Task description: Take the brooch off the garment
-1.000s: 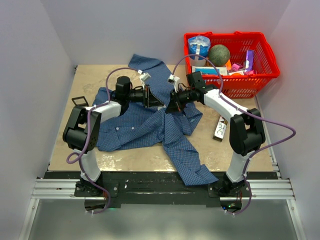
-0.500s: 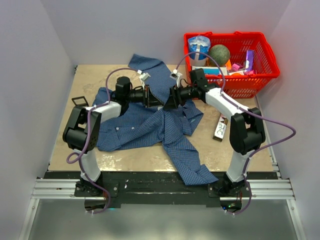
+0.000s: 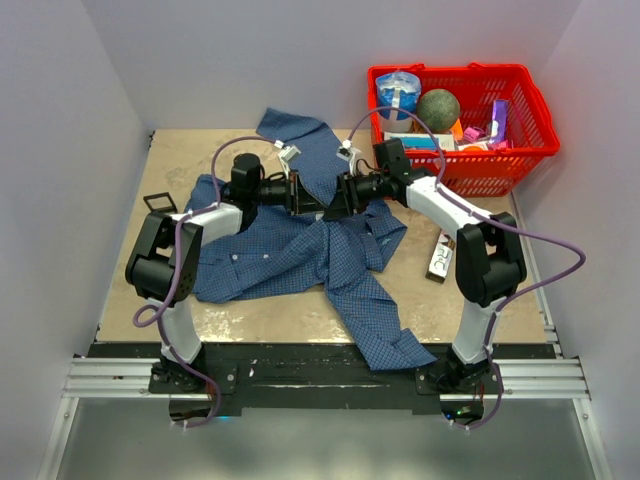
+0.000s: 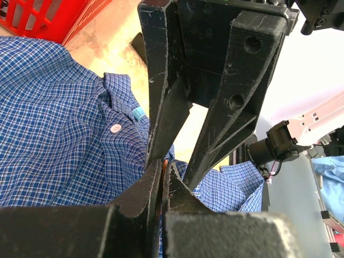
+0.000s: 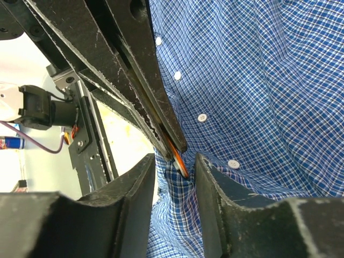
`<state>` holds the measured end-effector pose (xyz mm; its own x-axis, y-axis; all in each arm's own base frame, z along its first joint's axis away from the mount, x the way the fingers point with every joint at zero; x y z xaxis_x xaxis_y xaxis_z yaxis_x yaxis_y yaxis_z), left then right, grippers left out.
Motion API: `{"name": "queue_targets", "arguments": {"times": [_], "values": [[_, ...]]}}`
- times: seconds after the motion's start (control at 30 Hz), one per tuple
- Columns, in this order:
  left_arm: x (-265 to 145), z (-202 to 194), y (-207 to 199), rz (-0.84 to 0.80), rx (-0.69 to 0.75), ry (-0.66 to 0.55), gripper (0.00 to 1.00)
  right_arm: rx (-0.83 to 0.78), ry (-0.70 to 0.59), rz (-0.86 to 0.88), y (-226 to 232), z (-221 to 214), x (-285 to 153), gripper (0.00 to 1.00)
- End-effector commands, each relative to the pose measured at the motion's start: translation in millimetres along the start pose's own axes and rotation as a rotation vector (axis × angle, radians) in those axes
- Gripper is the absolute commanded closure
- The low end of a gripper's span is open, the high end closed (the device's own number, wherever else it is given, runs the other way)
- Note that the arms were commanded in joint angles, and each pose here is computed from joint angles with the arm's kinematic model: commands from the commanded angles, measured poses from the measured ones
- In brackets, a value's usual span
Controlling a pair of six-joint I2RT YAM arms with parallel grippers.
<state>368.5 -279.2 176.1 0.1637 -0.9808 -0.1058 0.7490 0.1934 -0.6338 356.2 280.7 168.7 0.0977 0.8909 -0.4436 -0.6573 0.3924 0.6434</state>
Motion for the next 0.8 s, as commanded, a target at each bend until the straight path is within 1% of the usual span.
{"name": "queue_targets", "arguments": {"times": [0.0, 0.33, 0.5, 0.57, 0.7, 0.73, 0.77], "values": [[-3.5, 18.2, -10.5, -0.01, 0.06, -0.045, 1.0, -0.041, -0.041, 0.004, 6.3, 17.9, 0.9, 0.62], [-3.3, 20.0, -12.1, -0.015, 0.054, -0.049, 1.0, -0.036, -0.037, -0.026, -0.1, 18.3, 5.4, 0.71], [-2.3, 23.1, -14.7, -0.014, 0.039, -0.062, 1.0, -0.031, -0.034, -0.08, -2.8, 18.1, 8.6, 0.77], [-1.5, 22.7, -15.1, -0.008, 0.032, -0.061, 1.0, -0.033, -0.031, -0.089, -1.0, 17.9, 9.7, 0.78], [-0.1, 20.3, -14.6, 0.007, 0.014, -0.062, 1.0, -0.02, -0.027, -0.163, -5.6, 17.8, 10.2, 0.81], [-0.6, 21.3, -15.3, 0.013, 0.011, -0.064, 1.0, -0.009, -0.031, -0.223, -11.8, 18.8, 8.1, 0.81], [-0.3, 20.4, -15.1, 0.017, 0.006, -0.063, 1.0, -0.001, -0.035, -0.238, -12.4, 19.4, 7.5, 0.81]]}}
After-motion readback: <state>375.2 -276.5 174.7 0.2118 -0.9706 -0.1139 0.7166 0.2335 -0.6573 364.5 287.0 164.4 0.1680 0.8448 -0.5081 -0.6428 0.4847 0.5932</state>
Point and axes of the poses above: each gripper's point midway between its finger pads, its own x axis out along the fingers, its own y axis along the line the jaws close on, z = x × y, the point moved 2 cm from there along -x, back along the fingers, and after that the axes turned 1 degree about x, right-handed, at the moved point
